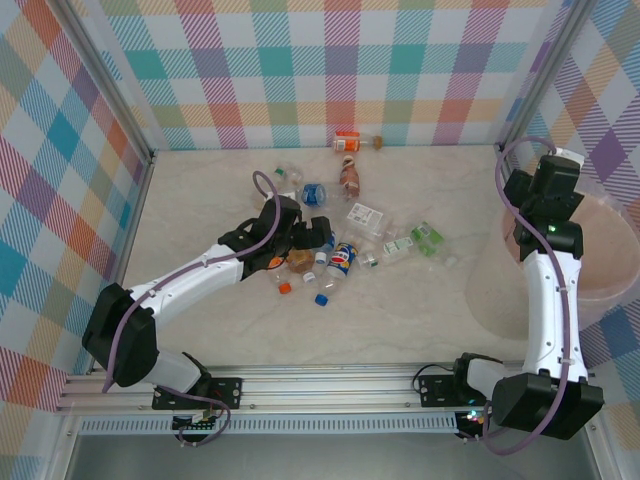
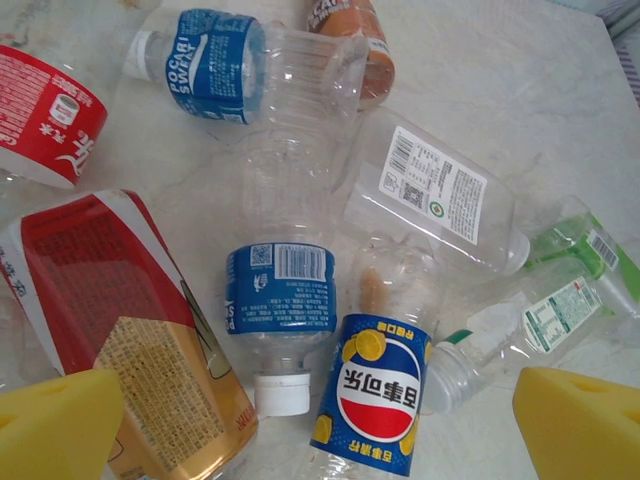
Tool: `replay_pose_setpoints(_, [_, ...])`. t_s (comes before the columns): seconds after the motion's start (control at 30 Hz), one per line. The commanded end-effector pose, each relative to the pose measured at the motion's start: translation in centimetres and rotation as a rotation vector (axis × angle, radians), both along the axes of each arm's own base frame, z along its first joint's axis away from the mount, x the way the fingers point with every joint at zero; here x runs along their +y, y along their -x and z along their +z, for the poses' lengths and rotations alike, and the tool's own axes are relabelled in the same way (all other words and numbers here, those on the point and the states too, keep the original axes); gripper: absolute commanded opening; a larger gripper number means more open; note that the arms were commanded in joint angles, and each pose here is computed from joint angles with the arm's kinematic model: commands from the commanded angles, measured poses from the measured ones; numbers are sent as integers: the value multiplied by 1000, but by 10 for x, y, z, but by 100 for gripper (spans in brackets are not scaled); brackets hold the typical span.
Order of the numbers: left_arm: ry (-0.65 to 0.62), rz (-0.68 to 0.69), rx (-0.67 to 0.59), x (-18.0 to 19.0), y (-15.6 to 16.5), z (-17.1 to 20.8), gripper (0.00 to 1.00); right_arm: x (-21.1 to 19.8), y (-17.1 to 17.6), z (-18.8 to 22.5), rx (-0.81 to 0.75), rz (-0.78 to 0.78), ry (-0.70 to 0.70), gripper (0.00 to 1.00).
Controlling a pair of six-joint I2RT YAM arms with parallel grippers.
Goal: Put the plastic bottles in the bin
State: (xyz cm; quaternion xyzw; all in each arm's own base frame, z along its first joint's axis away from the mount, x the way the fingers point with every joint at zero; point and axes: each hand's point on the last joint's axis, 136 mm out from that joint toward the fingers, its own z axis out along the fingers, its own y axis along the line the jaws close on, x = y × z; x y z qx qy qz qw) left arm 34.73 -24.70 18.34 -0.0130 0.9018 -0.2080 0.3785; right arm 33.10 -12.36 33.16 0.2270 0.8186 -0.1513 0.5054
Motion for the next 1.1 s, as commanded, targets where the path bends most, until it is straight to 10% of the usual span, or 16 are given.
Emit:
replay_pose_setpoints(0.0, [-8, 63, -7, 14, 0, 4, 100, 1, 11, 12, -36, -20, -22, 87])
replay_pose_setpoints(0.23, [-53, 185, 11, 45, 9, -2, 100, 27, 20, 32, -103, 76, -135, 93])
replay_pose_setpoints(0.7, [-4, 438, 12, 109, 24, -12, 100, 200, 5, 45, -75, 818, -432, 100])
replay_pose_setpoints(1.07, [21, 486, 33, 122, 30, -19, 100, 201, -22, -87, 427, 628, -236, 99])
